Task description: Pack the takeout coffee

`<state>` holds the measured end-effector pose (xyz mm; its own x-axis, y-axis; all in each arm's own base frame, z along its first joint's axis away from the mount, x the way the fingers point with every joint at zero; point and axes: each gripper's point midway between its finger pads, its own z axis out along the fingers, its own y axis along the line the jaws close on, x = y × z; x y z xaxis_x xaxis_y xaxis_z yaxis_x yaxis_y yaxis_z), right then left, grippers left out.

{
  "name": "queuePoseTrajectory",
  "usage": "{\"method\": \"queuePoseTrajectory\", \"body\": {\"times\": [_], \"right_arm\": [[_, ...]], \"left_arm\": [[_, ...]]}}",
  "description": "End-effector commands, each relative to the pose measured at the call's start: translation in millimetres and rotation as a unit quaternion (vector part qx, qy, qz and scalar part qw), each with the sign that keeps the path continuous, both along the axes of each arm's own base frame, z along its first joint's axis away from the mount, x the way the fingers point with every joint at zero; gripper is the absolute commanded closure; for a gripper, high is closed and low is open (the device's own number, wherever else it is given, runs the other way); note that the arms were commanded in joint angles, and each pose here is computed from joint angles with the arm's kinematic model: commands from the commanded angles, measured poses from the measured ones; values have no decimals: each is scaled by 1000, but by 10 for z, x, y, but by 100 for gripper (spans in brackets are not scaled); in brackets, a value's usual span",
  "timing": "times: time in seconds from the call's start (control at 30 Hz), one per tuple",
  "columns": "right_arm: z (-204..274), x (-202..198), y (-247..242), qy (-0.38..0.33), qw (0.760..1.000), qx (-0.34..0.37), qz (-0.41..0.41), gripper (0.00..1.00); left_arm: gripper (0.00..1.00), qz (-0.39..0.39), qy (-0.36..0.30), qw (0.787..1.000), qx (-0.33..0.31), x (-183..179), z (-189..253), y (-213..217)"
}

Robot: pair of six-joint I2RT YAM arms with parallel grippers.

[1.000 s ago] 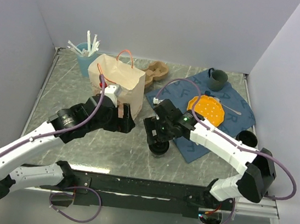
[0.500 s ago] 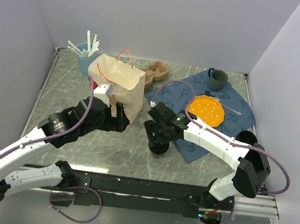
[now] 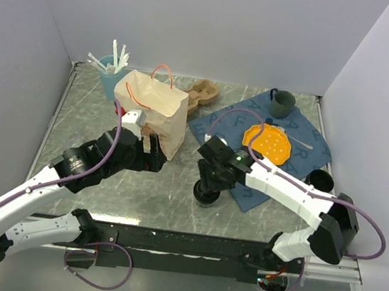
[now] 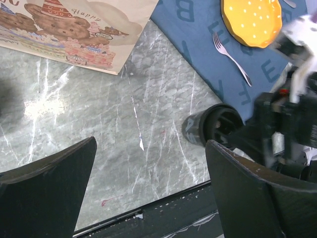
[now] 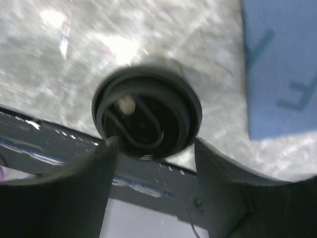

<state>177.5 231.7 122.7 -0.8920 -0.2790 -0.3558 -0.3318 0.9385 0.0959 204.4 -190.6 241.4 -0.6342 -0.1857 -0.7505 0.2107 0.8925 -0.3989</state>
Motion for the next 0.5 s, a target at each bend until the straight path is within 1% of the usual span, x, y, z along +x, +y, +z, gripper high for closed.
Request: {"method": "queuePoseTrajectory", "body": {"times": [0.0, 0.07, 0.17, 0.2, 0.27, 0.37, 0.4, 0.47], "right_arm": [[143, -168, -337, -1, 999, -16, -52, 43], [116, -230, -467, 7, 997, -26, -71, 43], [171, -214, -482, -9, 997, 1, -71, 43], [230, -203, -457, -19, 997, 16, -67, 38], [331, -162, -362, -30, 997, 39, -53, 34], [494, -43, -157, -54, 995, 80, -28, 25], [518, 10, -80, -63, 994, 90, -20, 20], [542, 72, -27, -72, 993, 91, -7, 15]], "left_arm": [[2, -2, -19, 1000, -5, 37, 67, -14], [2, -3, -19, 1000, -5, 45, 62, -31], [2, -4, -21, 1000, -7, 58, 62, -44], [2, -4, -23, 1000, -8, 58, 66, -44], [2, -6, -23, 1000, -9, 58, 67, -56], [2, -4, -24, 1000, -5, 68, 70, -44], [2, -3, -26, 1000, -4, 70, 84, -37], [2, 0, -29, 1000, -3, 71, 101, -18]]}}
